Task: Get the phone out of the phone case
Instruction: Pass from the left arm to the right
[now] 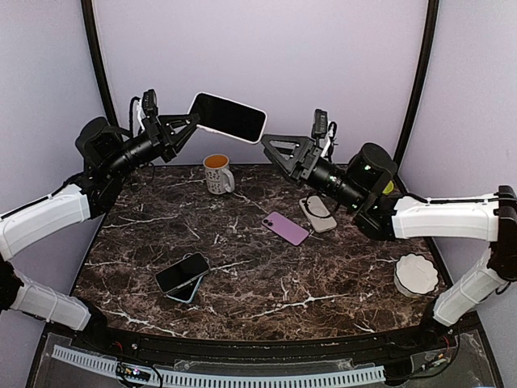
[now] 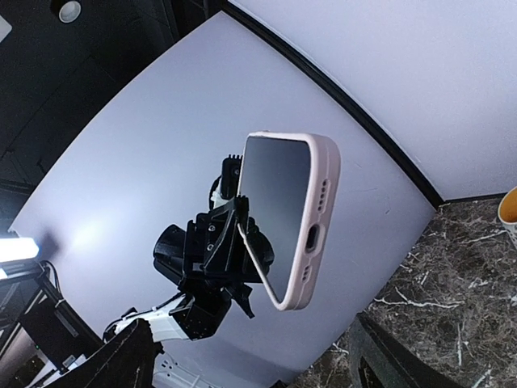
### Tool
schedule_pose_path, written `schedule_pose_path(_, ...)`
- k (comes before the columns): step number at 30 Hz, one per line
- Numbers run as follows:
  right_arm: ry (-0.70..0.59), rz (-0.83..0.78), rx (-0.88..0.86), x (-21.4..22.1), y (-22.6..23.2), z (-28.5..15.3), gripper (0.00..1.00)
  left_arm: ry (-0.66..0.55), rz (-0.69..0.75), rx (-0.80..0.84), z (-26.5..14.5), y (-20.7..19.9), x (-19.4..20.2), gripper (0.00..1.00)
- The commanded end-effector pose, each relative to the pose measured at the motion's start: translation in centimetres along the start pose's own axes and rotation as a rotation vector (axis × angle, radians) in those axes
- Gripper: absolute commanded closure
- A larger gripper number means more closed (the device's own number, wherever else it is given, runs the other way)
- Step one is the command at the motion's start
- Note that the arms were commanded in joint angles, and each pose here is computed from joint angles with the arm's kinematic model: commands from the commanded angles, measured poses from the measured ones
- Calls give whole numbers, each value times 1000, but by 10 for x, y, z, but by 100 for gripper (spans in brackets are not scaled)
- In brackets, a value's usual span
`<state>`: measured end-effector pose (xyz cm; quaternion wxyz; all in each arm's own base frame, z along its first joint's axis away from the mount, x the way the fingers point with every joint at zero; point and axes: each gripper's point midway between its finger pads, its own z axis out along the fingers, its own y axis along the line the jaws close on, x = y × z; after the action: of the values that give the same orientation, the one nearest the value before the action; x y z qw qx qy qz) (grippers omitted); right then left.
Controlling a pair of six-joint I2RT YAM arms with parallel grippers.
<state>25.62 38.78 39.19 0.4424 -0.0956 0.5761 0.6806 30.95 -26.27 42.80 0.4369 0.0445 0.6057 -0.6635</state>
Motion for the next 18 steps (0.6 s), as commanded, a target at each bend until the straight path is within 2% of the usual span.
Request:
schedule_pose_path(1,-99,49,-112,-25,20,14,18,-66,29,135,1,-41,-15,100)
schedule_pose_path(7,-146,59,-143,-35,23,25,24,-70,10,130,4,-39,-7,100)
schedule_pose_path(12,-169,72,-156,-39,23,30,42,-69,10,124,7,-36,-3,100)
schedule_pose_path(18,-163,81,-168,-39,26,36,57,-72,20,104,8,-30,0,100)
